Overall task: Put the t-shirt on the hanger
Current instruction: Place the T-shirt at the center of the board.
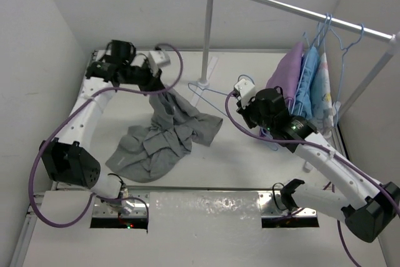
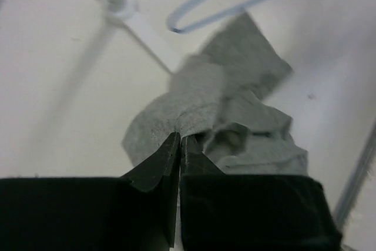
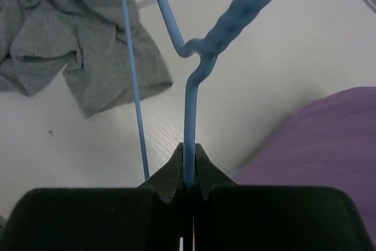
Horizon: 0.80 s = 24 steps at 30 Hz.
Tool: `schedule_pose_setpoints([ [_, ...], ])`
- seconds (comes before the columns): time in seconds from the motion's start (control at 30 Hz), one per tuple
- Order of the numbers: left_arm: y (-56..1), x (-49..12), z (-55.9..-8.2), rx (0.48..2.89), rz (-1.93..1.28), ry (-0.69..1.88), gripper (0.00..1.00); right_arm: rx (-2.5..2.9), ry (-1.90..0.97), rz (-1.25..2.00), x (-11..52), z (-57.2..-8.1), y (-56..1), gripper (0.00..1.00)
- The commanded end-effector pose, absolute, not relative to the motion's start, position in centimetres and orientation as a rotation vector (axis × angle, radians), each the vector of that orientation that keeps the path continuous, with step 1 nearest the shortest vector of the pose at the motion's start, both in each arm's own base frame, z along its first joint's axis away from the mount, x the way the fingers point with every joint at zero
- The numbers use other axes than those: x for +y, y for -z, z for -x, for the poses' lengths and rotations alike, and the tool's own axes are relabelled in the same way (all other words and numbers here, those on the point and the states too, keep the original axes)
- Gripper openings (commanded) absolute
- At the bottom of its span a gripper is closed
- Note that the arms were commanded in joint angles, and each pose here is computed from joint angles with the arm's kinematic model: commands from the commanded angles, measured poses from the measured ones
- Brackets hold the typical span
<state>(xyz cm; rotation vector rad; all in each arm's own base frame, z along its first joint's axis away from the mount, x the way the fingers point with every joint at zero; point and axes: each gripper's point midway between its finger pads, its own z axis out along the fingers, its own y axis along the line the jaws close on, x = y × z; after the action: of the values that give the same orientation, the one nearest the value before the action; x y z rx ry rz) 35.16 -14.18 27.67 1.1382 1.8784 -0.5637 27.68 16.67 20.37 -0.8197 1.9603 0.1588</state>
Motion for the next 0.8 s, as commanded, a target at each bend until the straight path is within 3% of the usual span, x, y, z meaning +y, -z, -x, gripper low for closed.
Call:
schedule_pose_setpoints([
  [0.0, -25.6, -17.1, -31.6, 1.797, -1.343, 0.536, 0.00, 1.986, -0.102, 0.774, 16.1, -28.4, -20.5, 0.00],
  [0.2, -21.6, -20.5, -30.0, 1.768, -1.502, 0.483, 0.00, 2.002, -0.120, 0.767, 16.6, -28.6, -19.4, 0.00],
  [0.53, -21.2, -27.3, -27.3, 1.546, -1.735, 0.791, 0.00, 2.126, 0.184, 0.691, 12.0, -29.3, -18.4, 0.00],
  [0.73, -19.7, -27.1, -34.5, 1.647, -1.669, 0.650, 0.00, 2.169, 0.173, 0.701, 12.5, -29.5, -16.9, 0.00],
  [0.77, -19.2, -27.1, -35.5, 1.678, -1.636, 0.616, 0.05, 2.169, 0.165, 0.706, 12.7, -29.5, -16.7, 0.00],
])
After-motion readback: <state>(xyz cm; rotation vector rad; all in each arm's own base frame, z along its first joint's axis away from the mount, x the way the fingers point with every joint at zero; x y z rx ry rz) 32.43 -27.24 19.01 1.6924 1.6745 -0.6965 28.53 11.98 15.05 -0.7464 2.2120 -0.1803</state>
